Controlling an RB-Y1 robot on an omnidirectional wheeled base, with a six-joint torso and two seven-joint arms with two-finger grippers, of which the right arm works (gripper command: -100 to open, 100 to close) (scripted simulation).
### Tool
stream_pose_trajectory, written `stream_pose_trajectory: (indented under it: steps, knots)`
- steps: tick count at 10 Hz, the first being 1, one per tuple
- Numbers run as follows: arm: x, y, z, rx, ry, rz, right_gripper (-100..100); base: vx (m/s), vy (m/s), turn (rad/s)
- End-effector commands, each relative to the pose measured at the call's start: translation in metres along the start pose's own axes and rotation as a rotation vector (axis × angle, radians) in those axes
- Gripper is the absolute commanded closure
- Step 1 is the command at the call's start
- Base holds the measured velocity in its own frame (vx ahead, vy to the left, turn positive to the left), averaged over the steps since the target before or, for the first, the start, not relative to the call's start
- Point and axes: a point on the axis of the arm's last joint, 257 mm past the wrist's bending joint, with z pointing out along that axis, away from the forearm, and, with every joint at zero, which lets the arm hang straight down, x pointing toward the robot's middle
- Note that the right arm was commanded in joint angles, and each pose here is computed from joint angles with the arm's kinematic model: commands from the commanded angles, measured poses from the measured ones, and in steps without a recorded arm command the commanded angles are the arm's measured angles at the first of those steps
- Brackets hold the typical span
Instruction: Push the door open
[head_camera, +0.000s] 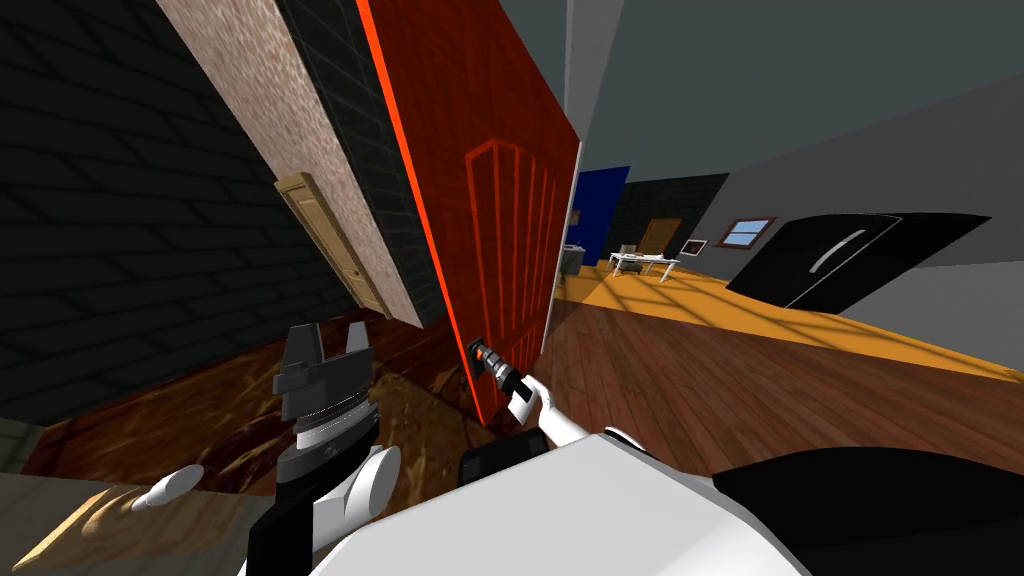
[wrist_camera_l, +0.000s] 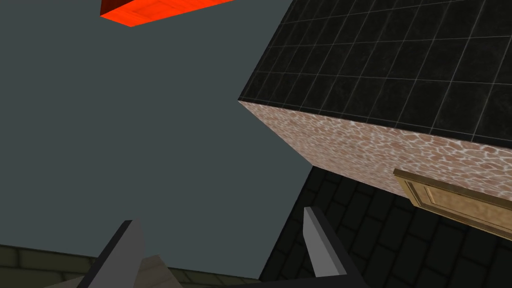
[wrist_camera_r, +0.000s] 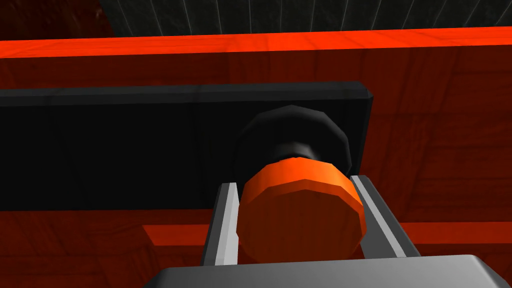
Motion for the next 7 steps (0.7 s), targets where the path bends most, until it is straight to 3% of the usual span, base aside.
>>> stream_pose_trajectory:
  steps: [1, 5, 6, 7]
  knots:
    - [-0.0122, -0.0007, -0.0032, 0.003, -0.023, -0.010, 100, 0.150, 0.157, -0.111]
    - [-0.0141, -0.0024, -0.0087, 0.007, -0.047, -0.014, 100, 0.158, 0.171, -0.210]
    - [-0.0113, -0.0013, -0.0075, 0.003, -0.032, -0.010, -100, -0.054, 0.026, -0.094]
    - [-0.0113, -0.0013, -0.0075, 0.003, -0.032, -0.010, -100, -0.176, -0.093, 0.031]
